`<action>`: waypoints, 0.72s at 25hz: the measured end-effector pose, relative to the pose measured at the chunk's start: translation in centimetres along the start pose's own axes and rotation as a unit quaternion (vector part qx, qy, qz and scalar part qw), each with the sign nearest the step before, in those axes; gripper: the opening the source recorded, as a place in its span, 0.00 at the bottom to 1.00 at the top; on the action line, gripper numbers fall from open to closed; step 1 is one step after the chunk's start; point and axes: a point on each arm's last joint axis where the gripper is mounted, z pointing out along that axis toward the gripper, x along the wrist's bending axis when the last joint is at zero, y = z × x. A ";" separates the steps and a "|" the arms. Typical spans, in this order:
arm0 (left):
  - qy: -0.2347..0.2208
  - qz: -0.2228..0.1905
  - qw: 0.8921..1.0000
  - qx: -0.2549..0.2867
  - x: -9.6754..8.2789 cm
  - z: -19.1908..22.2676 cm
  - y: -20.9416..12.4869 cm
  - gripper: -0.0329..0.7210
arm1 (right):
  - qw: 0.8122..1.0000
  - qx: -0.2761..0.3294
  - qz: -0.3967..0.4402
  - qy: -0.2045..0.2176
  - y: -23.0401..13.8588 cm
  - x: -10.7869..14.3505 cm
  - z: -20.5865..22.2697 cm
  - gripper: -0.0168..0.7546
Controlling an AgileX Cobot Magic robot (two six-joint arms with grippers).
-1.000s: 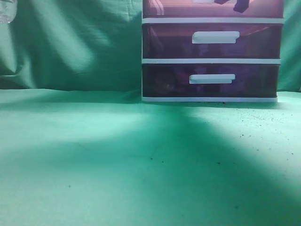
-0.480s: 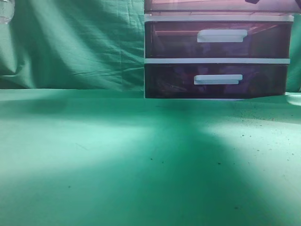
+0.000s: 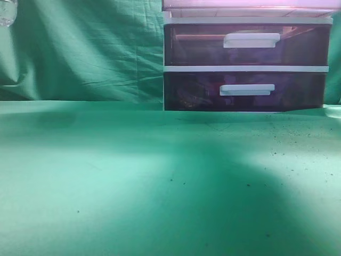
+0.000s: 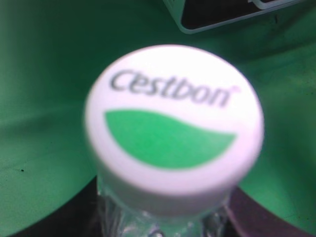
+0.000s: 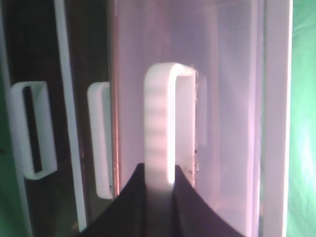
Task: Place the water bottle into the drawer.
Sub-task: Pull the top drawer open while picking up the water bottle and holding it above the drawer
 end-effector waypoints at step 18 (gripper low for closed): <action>-0.077 0.020 0.993 -0.085 -1.6 -1.9 3.1 0.43 | 0.999 -0.027 -0.018 -0.009 -0.9 2.1 -7.6 0.13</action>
